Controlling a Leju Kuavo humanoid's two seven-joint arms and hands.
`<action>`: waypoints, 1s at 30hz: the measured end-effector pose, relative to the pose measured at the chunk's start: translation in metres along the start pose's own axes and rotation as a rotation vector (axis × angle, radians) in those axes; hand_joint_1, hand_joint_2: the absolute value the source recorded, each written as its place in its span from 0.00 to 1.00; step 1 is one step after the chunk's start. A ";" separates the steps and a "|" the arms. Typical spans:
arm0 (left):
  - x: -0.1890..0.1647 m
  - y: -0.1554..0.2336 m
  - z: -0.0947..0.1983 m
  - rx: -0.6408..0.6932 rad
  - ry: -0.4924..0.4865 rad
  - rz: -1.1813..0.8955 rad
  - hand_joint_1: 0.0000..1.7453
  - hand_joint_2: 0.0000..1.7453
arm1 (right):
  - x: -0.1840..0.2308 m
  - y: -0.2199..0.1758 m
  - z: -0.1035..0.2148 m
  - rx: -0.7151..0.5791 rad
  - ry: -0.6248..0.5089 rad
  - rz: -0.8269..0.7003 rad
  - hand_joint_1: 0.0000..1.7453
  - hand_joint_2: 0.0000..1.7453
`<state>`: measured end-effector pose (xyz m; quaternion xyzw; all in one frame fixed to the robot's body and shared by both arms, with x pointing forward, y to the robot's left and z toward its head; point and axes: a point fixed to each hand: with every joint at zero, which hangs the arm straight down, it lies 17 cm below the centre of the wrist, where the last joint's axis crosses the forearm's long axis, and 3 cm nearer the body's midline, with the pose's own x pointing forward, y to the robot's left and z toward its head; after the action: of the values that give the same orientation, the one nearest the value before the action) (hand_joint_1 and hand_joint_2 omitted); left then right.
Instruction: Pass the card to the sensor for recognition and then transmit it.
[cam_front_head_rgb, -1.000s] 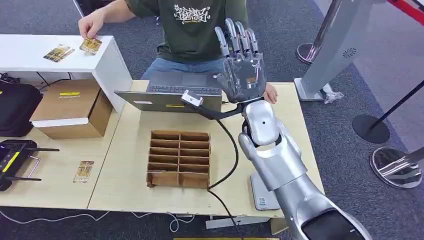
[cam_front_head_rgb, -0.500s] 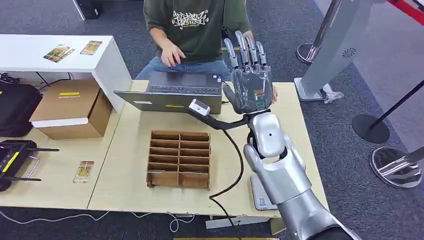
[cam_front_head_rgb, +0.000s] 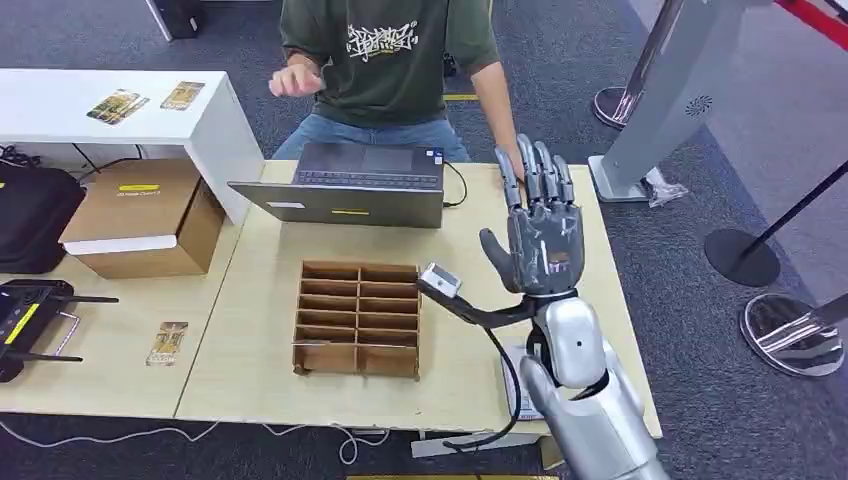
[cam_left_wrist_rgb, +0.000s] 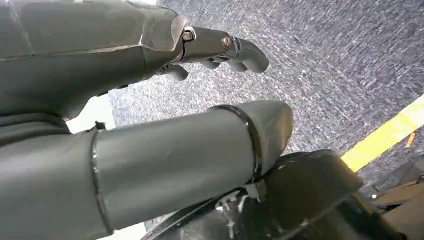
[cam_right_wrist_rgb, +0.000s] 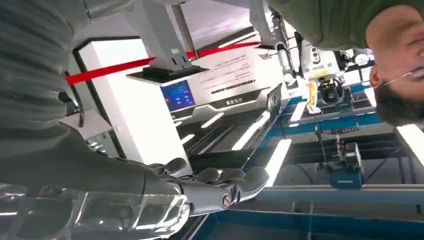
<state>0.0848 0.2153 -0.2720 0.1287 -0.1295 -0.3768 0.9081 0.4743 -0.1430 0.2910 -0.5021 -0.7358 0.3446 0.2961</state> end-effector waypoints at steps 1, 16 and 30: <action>0.000 0.000 0.000 0.000 0.001 0.000 0.00 0.00 | 0.000 -0.002 0.005 -0.003 0.005 -0.003 0.00 1.00; -0.003 -0.004 0.001 -0.010 0.007 0.015 0.00 0.00 | -0.011 -0.016 0.092 -0.001 0.105 -0.025 0.00 1.00; -0.002 -0.007 0.002 -0.006 0.013 0.042 0.00 0.00 | -0.010 -0.013 0.133 0.072 0.159 -0.055 0.00 1.00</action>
<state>0.0781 0.2119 -0.2723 0.1258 -0.1253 -0.3572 0.9170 0.3666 -0.1837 0.2221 -0.4966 -0.7107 0.3216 0.3807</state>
